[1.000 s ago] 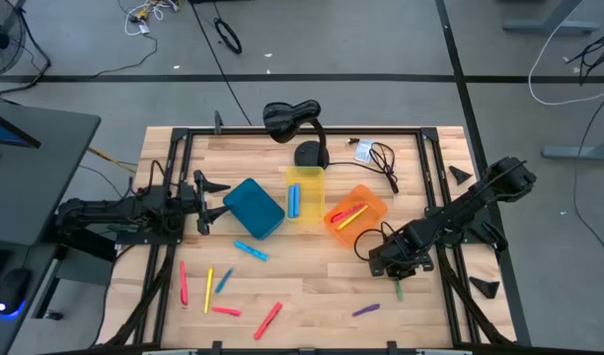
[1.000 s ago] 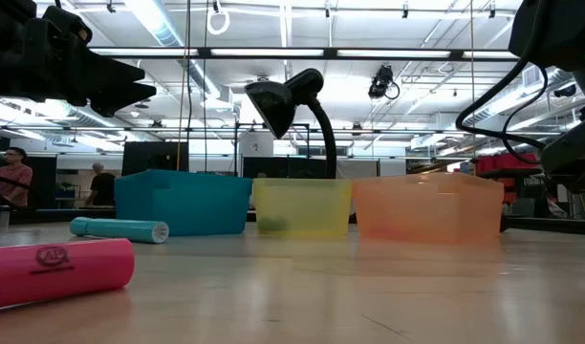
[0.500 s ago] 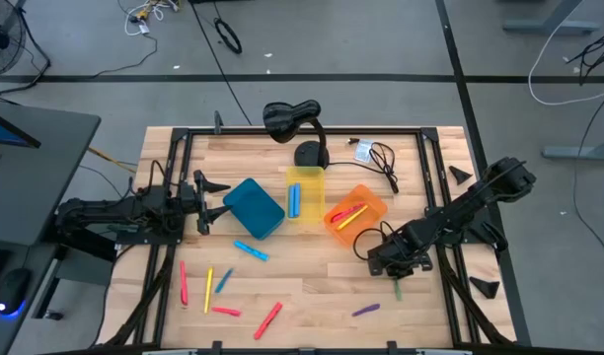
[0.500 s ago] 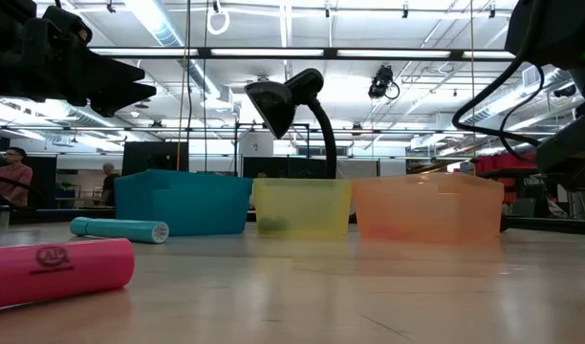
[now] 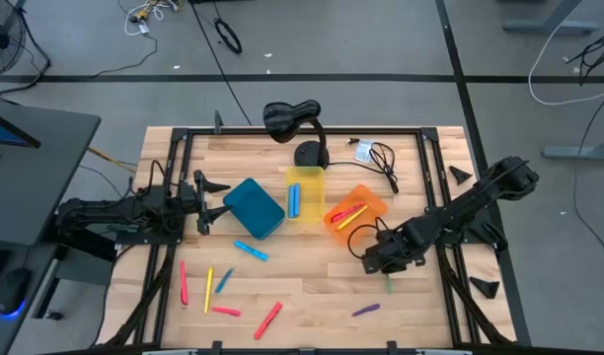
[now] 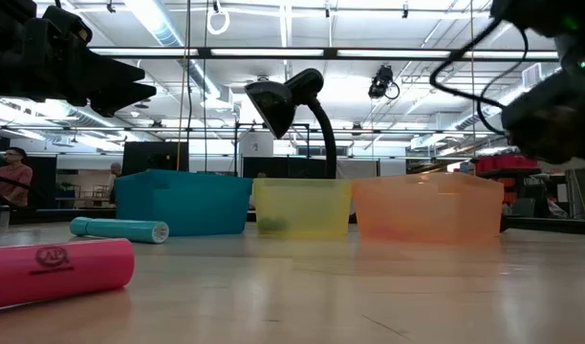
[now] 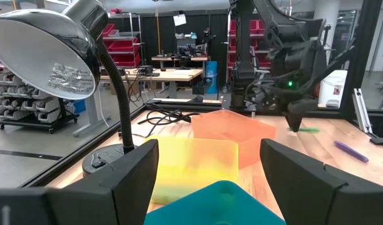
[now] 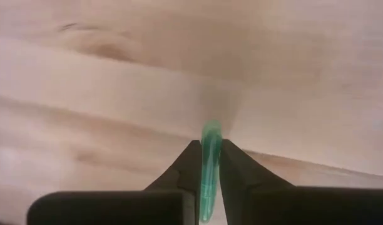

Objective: Pick & Place Markers
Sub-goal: Put the green transparent pen into the blue bin

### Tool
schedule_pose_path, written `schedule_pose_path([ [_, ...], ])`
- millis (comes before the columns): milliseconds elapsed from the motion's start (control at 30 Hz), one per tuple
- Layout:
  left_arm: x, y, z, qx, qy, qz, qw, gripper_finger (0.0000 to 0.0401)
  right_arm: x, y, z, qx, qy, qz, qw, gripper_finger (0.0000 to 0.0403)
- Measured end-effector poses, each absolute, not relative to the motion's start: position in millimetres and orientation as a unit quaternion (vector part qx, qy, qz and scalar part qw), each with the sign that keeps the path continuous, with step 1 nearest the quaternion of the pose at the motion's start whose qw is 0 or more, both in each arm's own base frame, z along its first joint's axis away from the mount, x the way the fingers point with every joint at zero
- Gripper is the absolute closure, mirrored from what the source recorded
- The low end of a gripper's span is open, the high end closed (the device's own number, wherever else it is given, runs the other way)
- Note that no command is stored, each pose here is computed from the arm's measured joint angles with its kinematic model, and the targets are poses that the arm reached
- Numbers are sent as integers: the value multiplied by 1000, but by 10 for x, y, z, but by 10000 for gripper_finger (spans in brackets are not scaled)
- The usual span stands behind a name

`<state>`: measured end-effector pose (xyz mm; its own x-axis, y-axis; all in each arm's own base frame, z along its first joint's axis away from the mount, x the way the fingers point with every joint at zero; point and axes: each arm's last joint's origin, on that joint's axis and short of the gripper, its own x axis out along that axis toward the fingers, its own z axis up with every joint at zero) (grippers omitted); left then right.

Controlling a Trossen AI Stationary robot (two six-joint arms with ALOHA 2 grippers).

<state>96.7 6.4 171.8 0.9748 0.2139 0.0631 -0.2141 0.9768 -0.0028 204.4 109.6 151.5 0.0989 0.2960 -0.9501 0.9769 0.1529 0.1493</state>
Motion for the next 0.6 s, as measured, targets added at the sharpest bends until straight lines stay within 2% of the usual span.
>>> schedule_pose_path([
  [400,967,64,1719,2,-32,108,994,115,2198,1174,1780,506,601,-225,576,367],
  [600,967,64,1719,2,-32,108,994,115,2337,1226,2001,489,574,-180,631,367],
])
